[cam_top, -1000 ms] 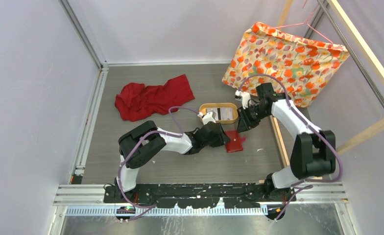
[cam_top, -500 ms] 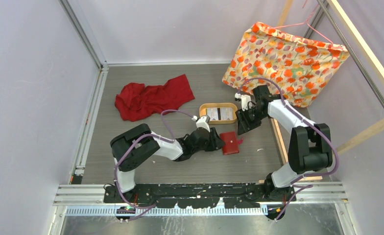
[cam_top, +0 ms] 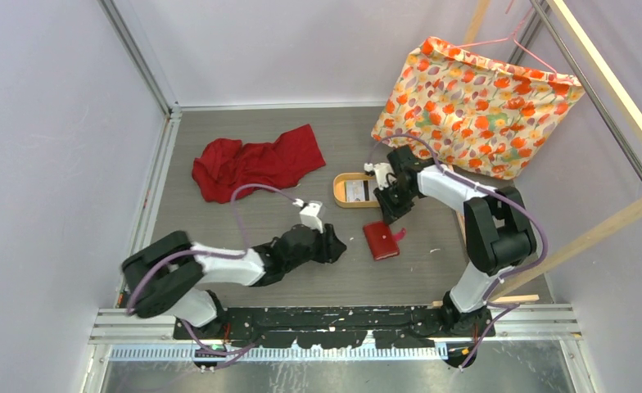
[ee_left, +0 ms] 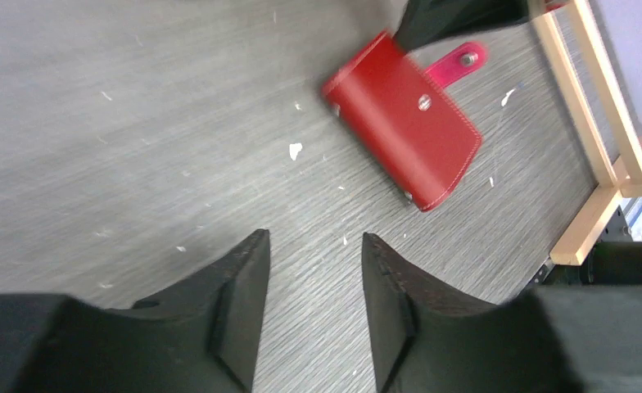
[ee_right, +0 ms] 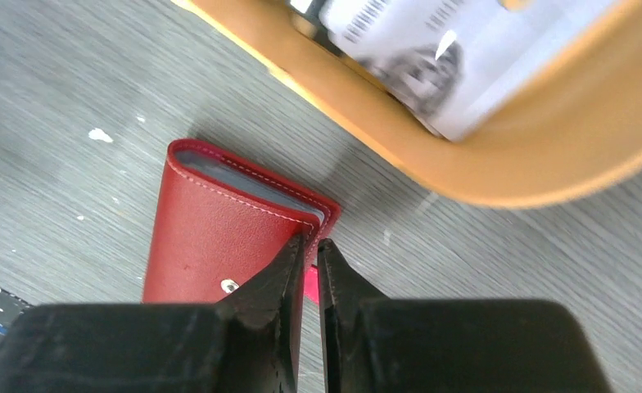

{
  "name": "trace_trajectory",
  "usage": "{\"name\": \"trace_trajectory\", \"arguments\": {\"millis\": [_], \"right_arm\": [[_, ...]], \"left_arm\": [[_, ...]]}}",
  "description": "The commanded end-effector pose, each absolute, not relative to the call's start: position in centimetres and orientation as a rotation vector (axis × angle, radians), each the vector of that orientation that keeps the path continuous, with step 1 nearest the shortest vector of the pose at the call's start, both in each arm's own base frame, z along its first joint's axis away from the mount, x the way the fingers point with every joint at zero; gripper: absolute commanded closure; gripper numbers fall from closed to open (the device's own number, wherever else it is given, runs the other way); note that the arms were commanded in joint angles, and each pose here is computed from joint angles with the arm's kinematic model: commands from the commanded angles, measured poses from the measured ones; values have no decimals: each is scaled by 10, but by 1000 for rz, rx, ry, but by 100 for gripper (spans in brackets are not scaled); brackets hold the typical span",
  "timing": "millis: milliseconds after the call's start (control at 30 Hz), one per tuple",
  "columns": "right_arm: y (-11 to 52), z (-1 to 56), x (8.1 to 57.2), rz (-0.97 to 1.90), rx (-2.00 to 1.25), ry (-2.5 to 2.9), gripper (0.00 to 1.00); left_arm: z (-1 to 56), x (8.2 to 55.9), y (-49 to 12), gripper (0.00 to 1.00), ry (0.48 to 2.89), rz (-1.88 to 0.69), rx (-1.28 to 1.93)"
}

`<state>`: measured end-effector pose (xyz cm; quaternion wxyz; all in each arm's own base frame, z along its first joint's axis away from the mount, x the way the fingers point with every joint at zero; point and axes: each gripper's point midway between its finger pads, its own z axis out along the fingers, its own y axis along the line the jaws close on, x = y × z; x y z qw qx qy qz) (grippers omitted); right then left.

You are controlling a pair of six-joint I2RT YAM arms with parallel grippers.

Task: Put the credit cards into the card holder
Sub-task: Close the card holder at the center of the board.

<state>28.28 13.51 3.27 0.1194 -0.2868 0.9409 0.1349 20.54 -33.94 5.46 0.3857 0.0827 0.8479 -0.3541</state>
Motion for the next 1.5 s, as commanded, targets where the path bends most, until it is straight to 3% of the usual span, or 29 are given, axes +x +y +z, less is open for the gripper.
{"name": "trace_trajectory", "arguments": {"millis": [0,67,100,133,167,333,500,667,733,1033,1333,1400,1467], "right_arm": [[170,25,273,466,-1013,2720,83],[188,29,269,517,-1118,2671,83],[196,29,264,544,-1177,2648,82],[204,31,260,568,-1229,2624,82],[212,32,255,591,-1291,2597,82],[229,46,243,646,-1436,2502,76],[222,98,241,742,-1460,2340,65],[207,133,240,853,-1450,2191,49],[197,130,246,818,-1453,2196,48],[117,78,271,718,-1049,2604,48],[131,46,262,810,-992,2714,47],[135,40,258,823,-989,2736,50],[139,37,255,833,-985,2759,60]], "left_arm": [[113,223,-302,52,1923,-774,293],[135,223,-289,31,1856,-749,311],[147,224,-281,13,1820,-736,291],[149,224,-276,2,1809,-730,282],[159,222,-273,0,1770,-760,288],[172,208,-281,4,1727,-1012,401],[148,189,-308,10,1822,-1212,443],[113,188,-329,17,2004,-1359,264],[107,189,-335,17,2037,-1406,174],[77,177,-371,17,2169,-1404,44],[32,194,-377,19,2271,-1310,-231],[29,197,-379,23,2276,-1305,-254],[25,198,-380,31,2294,-1289,-273]]}}
